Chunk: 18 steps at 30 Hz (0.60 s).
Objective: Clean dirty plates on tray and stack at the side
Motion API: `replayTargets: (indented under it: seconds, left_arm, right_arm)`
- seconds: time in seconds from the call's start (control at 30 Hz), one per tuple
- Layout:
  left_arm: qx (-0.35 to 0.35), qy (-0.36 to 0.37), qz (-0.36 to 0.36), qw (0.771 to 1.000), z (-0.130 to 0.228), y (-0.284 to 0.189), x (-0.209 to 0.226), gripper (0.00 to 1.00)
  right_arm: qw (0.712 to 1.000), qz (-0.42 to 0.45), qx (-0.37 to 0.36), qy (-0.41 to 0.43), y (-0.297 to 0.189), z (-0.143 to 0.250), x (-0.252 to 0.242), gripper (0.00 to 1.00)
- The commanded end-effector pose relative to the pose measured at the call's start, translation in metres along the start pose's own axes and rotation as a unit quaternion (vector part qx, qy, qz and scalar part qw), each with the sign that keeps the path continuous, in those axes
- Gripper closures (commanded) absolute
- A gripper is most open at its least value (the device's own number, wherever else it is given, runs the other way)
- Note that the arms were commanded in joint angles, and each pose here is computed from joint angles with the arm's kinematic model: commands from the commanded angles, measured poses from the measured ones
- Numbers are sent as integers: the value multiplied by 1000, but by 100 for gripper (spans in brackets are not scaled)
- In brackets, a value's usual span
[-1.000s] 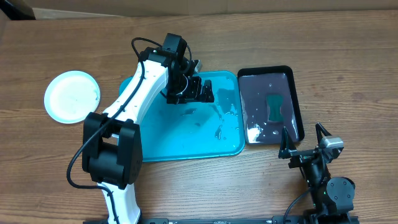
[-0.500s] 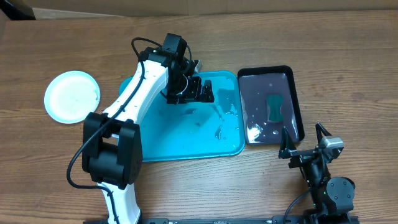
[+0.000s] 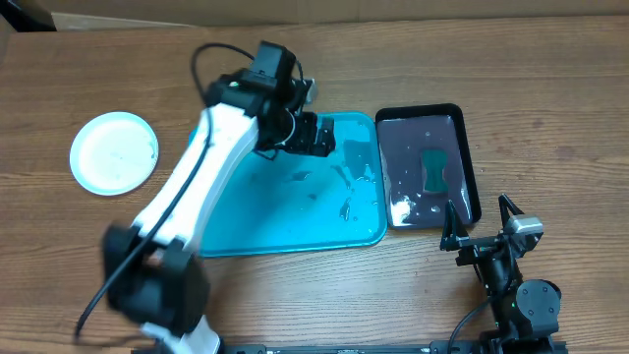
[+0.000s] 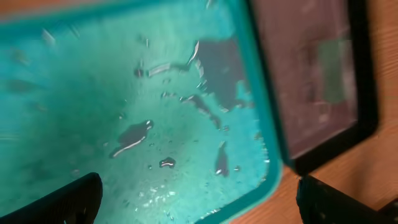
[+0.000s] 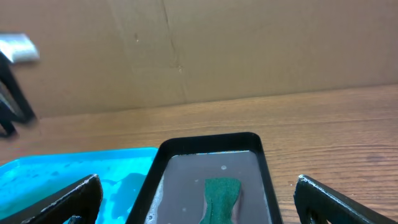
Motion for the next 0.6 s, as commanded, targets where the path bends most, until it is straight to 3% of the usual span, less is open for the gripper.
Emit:
replayTargets:
  seconds: [0.0,0.23,0.33,0.57]
  left_arm:
    - [-97,40,-22,994,2,-76,-22,0]
    - [-245,74,-42,966,37,-187,-52,0]
    - [-310,66,-117,941,68,-237,-42,0]
    - [-353,-8,-203,914,139,-256,-18,0]
  right_arm:
    - [1000,-2,-2,2,0,2,-1,0]
    - [1000,-2,-2,2,0,2,-1,0]
    - [1000,-2,-2,2,0,2,-1,0]
    - [1000,-2,-2,2,0,2,-1,0]
Point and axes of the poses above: each gripper's point midway between its finger pads, its own y axis out along the fingers, its own x axis along the line the jaws close on, z = x × y, the point moved 8 cm from there along -y, back along the fingers, and after that the axes turned 14 degrees about y, right-handed, at the moved point
